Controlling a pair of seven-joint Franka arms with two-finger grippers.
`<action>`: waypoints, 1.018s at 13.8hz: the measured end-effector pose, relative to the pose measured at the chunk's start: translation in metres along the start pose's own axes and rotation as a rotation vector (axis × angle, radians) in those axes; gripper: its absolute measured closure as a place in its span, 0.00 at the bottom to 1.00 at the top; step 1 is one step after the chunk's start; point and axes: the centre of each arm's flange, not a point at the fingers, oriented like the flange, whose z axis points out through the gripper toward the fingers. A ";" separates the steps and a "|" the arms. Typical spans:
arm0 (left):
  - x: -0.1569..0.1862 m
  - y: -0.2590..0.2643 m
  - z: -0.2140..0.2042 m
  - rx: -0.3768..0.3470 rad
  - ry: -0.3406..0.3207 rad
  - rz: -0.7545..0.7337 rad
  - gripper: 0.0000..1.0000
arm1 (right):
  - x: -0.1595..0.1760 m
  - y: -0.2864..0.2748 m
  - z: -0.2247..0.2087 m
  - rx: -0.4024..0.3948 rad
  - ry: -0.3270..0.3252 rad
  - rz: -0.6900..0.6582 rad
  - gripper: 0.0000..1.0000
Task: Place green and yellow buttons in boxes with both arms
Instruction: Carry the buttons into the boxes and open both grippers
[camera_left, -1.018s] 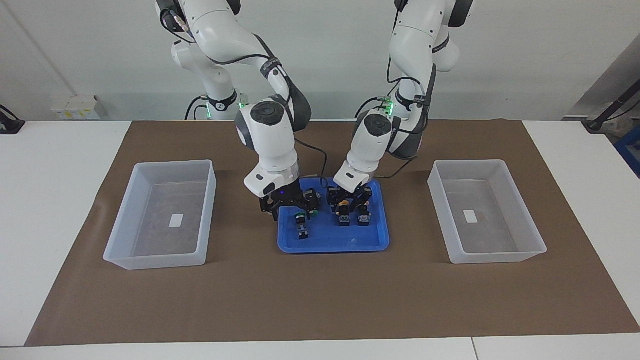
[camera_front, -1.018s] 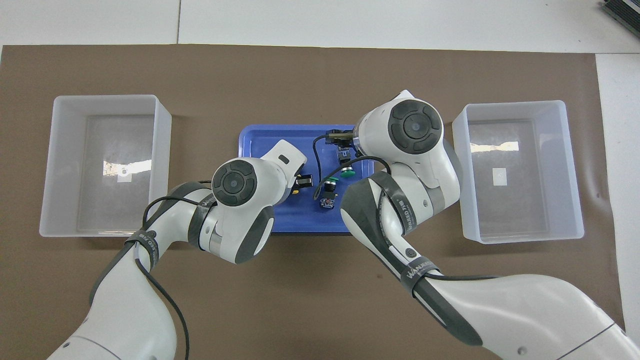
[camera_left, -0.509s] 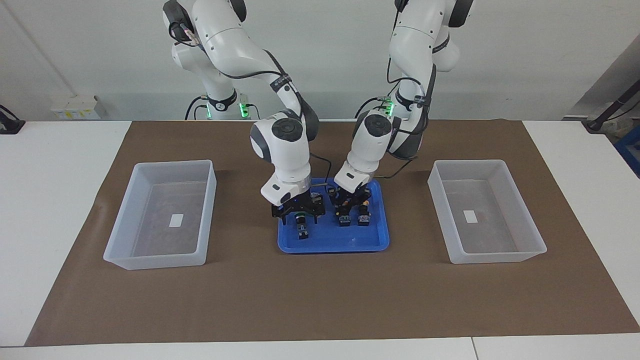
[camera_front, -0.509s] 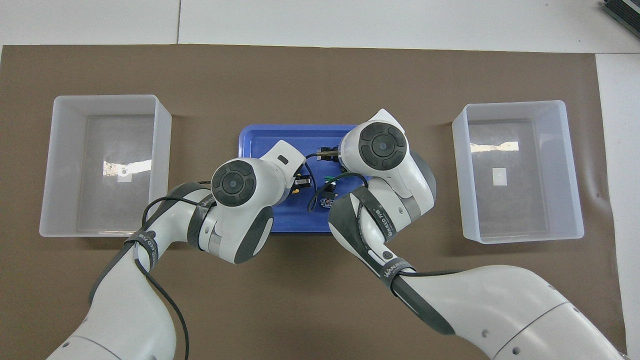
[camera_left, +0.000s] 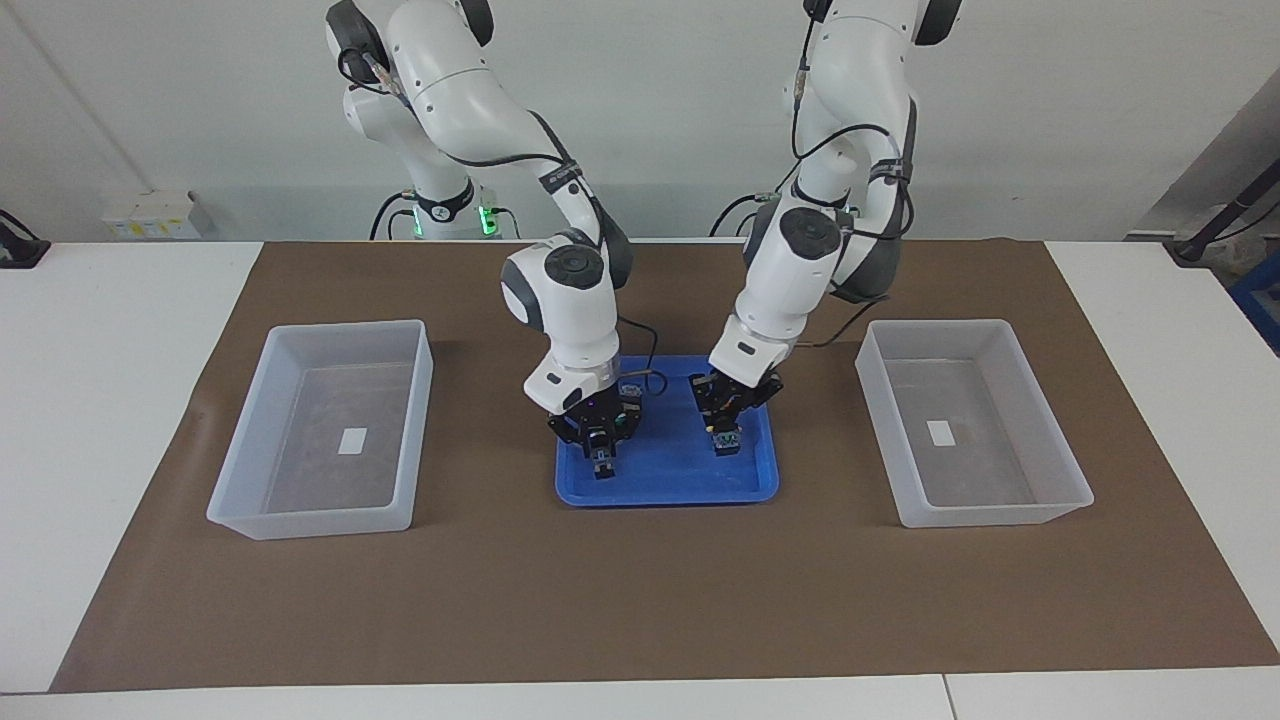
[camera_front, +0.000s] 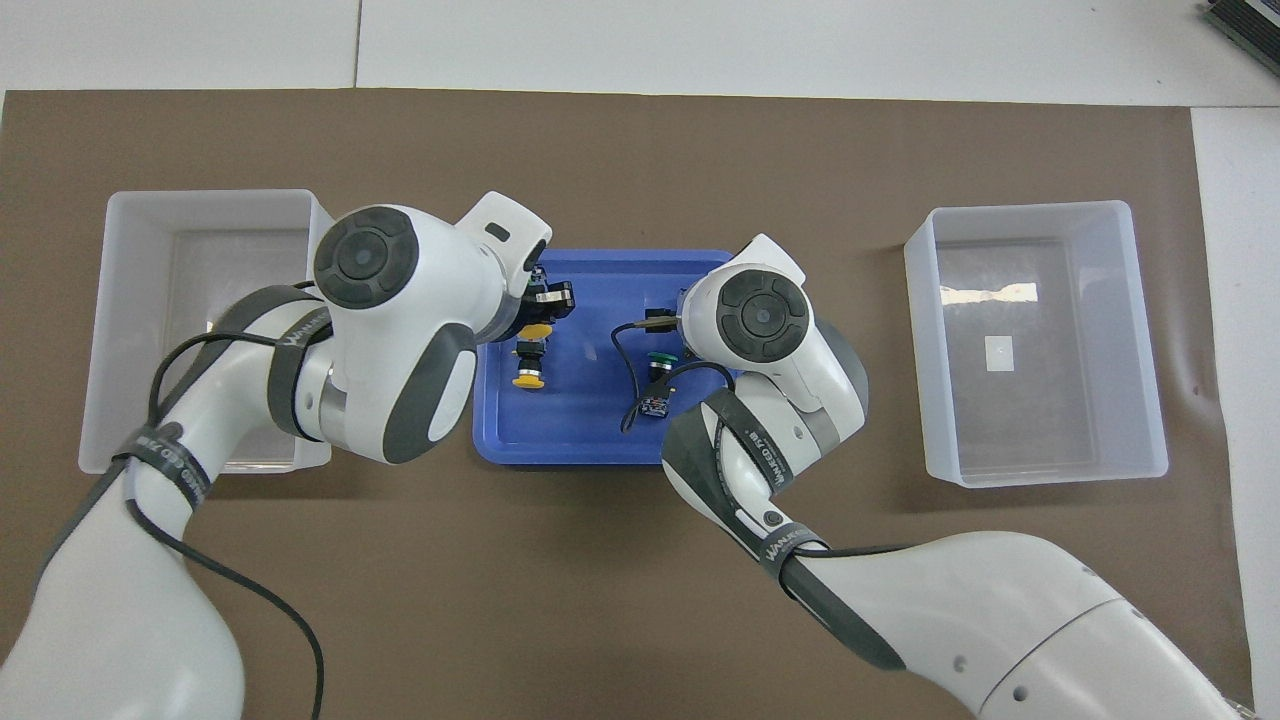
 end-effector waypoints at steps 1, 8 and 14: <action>0.008 -0.010 -0.024 0.002 -0.002 -0.018 0.67 | 0.001 0.000 -0.002 0.001 0.003 0.001 0.69; 0.063 -0.110 -0.113 0.112 0.013 0.036 0.67 | 0.041 0.060 -0.109 -0.014 0.100 0.103 0.69; 0.103 -0.282 -0.129 0.141 -0.008 0.204 0.67 | 0.048 0.181 -0.161 -0.082 0.128 0.183 0.69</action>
